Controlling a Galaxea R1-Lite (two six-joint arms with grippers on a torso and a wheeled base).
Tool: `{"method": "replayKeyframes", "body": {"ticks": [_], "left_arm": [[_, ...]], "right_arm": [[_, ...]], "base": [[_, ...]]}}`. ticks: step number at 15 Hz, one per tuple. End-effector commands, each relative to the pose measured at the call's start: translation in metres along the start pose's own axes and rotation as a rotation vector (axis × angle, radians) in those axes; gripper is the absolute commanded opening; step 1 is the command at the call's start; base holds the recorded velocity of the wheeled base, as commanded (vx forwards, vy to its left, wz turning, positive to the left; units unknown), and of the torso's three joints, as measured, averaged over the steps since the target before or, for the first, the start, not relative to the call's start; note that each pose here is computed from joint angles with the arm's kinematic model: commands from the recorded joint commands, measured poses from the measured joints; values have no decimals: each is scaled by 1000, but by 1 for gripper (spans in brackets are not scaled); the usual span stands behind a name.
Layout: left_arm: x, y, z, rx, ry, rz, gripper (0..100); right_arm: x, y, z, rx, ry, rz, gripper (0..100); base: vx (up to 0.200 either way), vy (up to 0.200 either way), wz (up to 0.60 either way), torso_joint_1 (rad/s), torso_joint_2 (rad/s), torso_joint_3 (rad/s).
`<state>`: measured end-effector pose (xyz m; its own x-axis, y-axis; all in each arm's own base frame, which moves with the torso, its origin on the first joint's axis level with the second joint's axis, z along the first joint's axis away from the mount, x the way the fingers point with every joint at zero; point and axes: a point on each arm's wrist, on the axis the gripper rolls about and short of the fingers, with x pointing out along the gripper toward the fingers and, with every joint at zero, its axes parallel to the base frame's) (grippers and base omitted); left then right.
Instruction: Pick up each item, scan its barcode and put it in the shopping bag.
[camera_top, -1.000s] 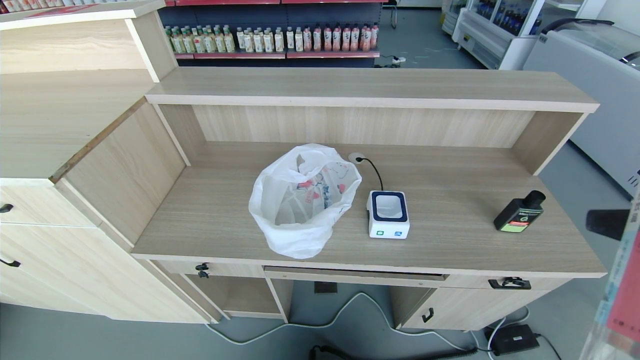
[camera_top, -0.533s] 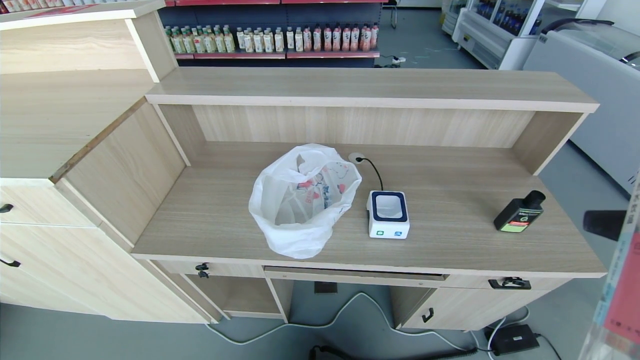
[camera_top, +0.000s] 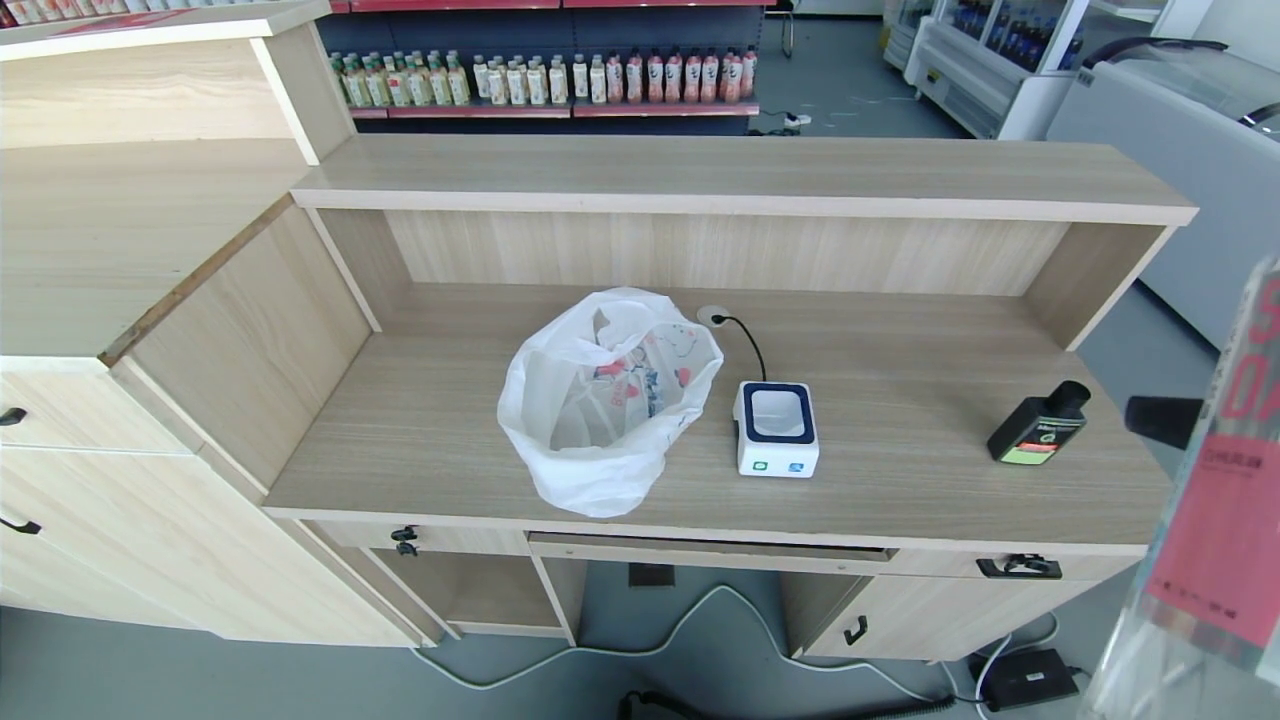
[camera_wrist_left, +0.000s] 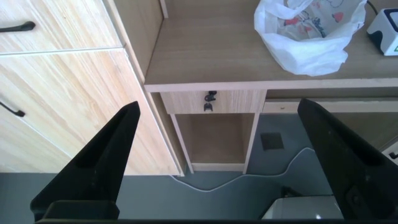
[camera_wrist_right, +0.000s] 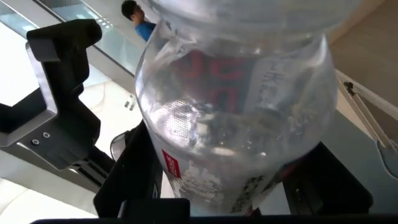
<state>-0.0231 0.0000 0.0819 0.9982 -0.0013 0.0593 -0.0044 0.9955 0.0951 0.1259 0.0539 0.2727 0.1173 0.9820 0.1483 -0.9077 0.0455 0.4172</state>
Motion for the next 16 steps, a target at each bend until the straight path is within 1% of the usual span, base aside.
{"method": "replayKeyframes", "body": {"ticks": [1,2,3,4,5,6,7,8,9,10,11,12,13,14,15,16], "left_arm": [[0,0,0,0,0,0,100],[0,0,0,0,0,0,100],[0,0,0,0,0,0,100],[0,0,0,0,0,0,100],[0,0,0,0,0,0,100],[0,0,0,0,-2,0,100],[0,0,0,0,-2,0,100],[0,0,0,0,-2,0,100],[0,0,0,0,0,0,100],[0,0,0,0,0,0,100],[0,0,0,0,0,0,100],[0,0,0,0,0,0,100],[0,0,0,0,0,0,100],[0,0,0,0,0,0,100],[0,0,0,0,0,0,100],[0,0,0,0,0,0,100]], "right_arm": [[-9,-32,1,-48,-52,-162,0],[-12,-41,1,-69,-73,-220,0],[-23,-67,1,-103,-122,-381,0],[-36,-93,-2,-142,-133,-527,0],[-55,-119,-10,-253,-102,-729,0],[-74,-140,-21,-350,-19,-951,0],[-93,-153,-27,-418,70,-1154,0],[-107,-159,-27,-469,115,-1233,0],[-113,-162,-23,-544,152,-1262,0],[-120,-167,-18,-633,218,-1308,0],[-127,-172,-20,-696,294,-1360,0],[-143,-173,-20,-811,445,-1484,0],[-155,-173,-18,-907,552,-1552,0],[-168,-173,-14,-1041,666,-1585,0],[-176,-172,-13,-1140,748,-1603,0],[-179,-173,-12,-1204,804,-1602,0]], "base": [[0,0,0,0,0,0],[0,0,0,0,0,0],[0,0,0,0,0,0],[0,0,0,0,0,0],[0,0,0,0,0,0],[0,0,0,0,0,0],[0,0,0,0,0,0],[0,0,0,0,0,0],[0,0,0,0,0,0],[0,0,0,0,0,0],[0,0,0,0,0,0],[0,0,0,0,0,0],[0,0,0,0,0,0],[0,0,0,0,0,0],[0,0,0,0,0,0],[0,0,0,0,0,0]]}}
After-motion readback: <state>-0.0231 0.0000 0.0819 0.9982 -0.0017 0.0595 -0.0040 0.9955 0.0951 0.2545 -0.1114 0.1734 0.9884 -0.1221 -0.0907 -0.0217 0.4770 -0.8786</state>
